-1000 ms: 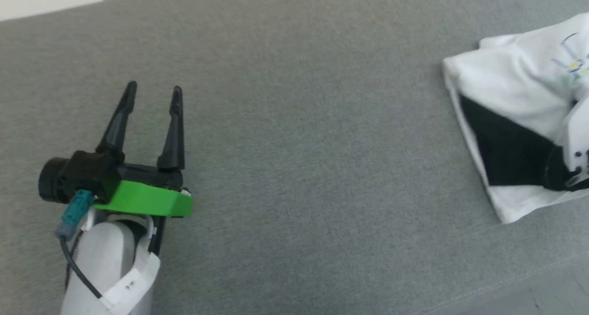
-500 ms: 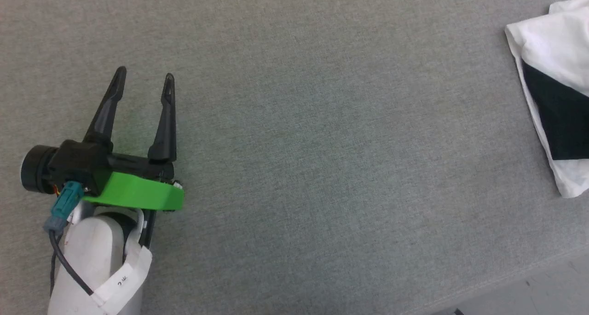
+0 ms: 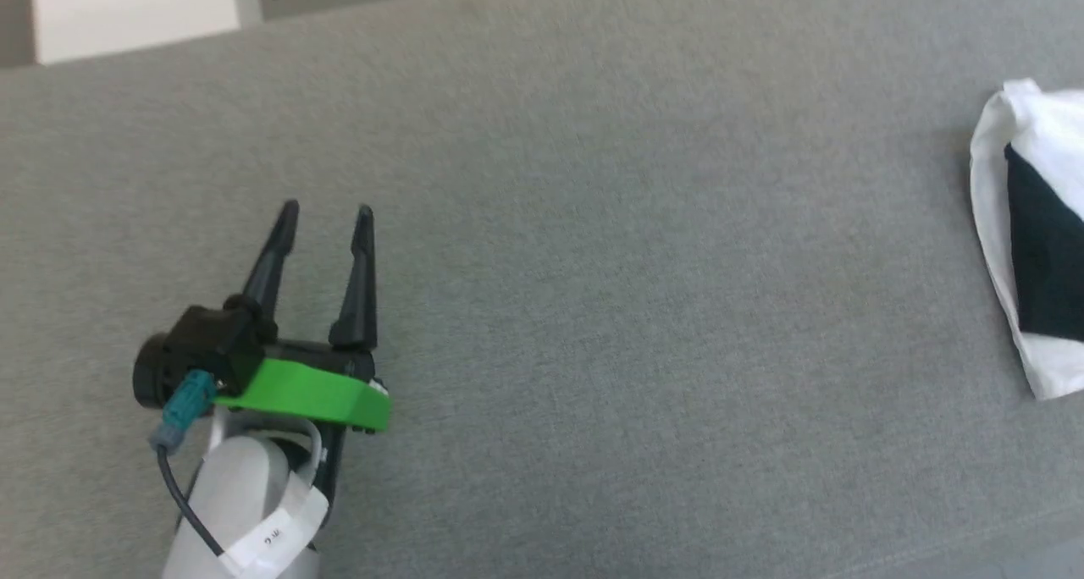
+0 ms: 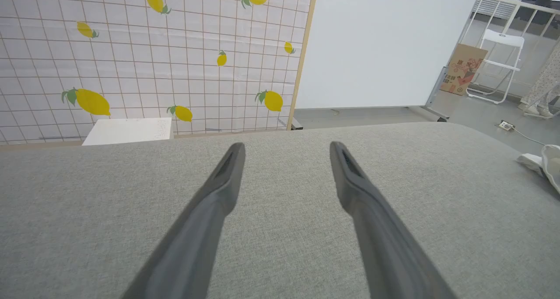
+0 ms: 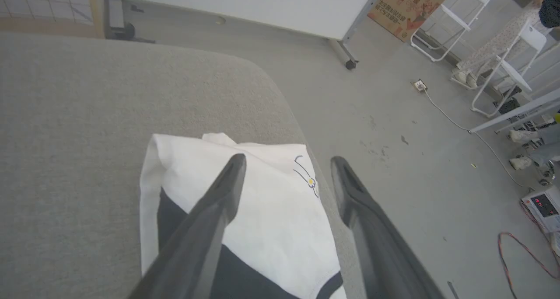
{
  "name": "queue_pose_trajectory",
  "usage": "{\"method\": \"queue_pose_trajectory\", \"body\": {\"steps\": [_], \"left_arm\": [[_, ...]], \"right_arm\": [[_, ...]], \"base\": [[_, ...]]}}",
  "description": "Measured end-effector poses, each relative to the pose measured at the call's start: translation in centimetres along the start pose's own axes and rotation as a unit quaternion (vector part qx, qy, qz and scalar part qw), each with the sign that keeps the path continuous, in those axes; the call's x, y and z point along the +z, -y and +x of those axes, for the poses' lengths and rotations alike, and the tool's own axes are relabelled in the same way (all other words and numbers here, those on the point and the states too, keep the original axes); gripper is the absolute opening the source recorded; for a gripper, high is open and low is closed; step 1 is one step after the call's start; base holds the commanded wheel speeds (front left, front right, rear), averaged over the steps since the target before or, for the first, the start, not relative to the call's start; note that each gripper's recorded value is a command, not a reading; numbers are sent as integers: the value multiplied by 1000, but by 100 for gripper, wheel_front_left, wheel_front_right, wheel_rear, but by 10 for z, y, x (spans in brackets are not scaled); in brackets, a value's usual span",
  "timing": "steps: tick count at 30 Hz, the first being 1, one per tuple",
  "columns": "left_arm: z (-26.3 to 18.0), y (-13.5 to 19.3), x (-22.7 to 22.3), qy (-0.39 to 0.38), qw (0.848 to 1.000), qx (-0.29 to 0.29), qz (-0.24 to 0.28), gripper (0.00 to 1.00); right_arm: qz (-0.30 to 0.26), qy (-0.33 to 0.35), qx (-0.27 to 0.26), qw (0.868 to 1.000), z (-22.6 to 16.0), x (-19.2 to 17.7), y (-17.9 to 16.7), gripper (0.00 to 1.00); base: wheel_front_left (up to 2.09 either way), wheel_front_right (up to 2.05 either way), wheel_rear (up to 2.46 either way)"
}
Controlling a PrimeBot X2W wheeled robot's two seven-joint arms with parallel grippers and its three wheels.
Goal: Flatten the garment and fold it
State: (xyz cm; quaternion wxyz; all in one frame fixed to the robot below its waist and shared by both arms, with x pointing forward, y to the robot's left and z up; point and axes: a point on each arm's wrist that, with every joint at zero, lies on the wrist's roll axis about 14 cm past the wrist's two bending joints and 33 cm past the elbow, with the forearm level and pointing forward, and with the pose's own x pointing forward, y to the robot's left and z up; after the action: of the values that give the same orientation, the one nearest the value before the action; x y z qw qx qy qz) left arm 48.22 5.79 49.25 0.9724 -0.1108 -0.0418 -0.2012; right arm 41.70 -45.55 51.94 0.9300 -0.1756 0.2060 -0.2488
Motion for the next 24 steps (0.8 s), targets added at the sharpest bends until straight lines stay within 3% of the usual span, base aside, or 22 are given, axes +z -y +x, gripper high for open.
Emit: {"method": "queue_pose_trajectory", "body": {"steps": [6,13,18,24], "left_arm": [[-22,-4,19,10,1000,25,1,100],[-48,-16,41,26,998,64,10,100],[-67,-26,60,48,994,95,11,100],[-91,-38,69,57,990,125,17,100]], "right_arm": [[75,135,79,985,-39,47,-47,100],[142,242,168,945,-98,80,-106,100],[191,276,226,915,-135,86,-147,100],[217,289,250,898,-157,82,-167,100]], "base": [[0,0,0],[0,0,0],[0,0,0],[0,0,0]]}}
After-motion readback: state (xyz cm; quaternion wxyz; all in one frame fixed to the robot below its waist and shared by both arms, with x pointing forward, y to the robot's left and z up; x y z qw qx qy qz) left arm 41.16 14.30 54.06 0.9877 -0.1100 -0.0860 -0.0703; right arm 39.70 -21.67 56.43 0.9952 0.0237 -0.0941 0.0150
